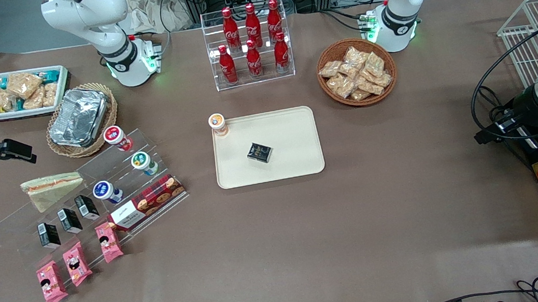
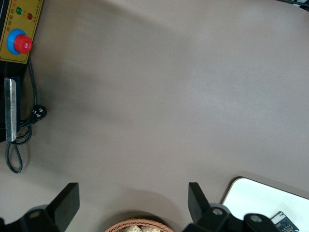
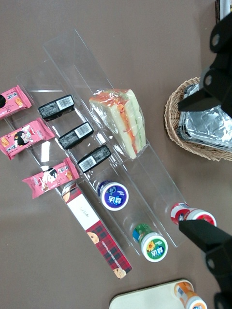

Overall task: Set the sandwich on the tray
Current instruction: 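Move the right gripper down to the wrapped sandwich on the acrylic rack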

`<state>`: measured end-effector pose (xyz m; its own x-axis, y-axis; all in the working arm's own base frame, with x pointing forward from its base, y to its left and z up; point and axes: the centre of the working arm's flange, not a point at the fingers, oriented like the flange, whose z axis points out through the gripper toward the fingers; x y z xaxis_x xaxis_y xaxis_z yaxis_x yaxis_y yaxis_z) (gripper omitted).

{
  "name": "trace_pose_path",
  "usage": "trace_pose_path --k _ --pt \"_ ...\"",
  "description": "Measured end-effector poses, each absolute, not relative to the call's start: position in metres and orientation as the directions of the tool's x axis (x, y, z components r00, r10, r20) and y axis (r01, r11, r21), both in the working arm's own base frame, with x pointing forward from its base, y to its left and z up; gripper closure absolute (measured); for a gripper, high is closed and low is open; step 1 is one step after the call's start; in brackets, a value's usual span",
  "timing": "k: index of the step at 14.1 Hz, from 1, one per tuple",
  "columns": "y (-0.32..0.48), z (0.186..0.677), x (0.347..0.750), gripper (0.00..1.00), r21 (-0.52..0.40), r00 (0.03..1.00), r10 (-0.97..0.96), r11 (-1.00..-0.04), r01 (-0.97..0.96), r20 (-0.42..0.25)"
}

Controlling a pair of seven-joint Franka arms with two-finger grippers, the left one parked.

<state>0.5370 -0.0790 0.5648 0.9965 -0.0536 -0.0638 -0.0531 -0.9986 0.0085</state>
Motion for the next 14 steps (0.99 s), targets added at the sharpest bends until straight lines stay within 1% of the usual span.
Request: trace_pose_path --k 5,8,10,11,12,14 --pt "-0.079 0.563 0.538 0.00 0.009 0.996 -0.057 -0.998 -0.056 -0.062" --pt "-0.081 0.564 0.546 0.00 0.021 0.991 -0.133 -0.991 -0.133 -0.028" --pt "-0.084 0.561 0.556 0.00 0.050 0.984 -0.177 -0.983 -0.177 0.018" --pt "-0.084 0.558 0.561 0.00 0.055 0.982 -0.187 -0.981 -0.189 0.031" --pt "-0.084 0.554 0.564 0.00 0.055 0.979 -0.203 -0.977 -0.205 0.034" --pt "-0.086 0.548 0.568 0.00 0.055 0.955 -0.295 -0.954 -0.296 0.031"
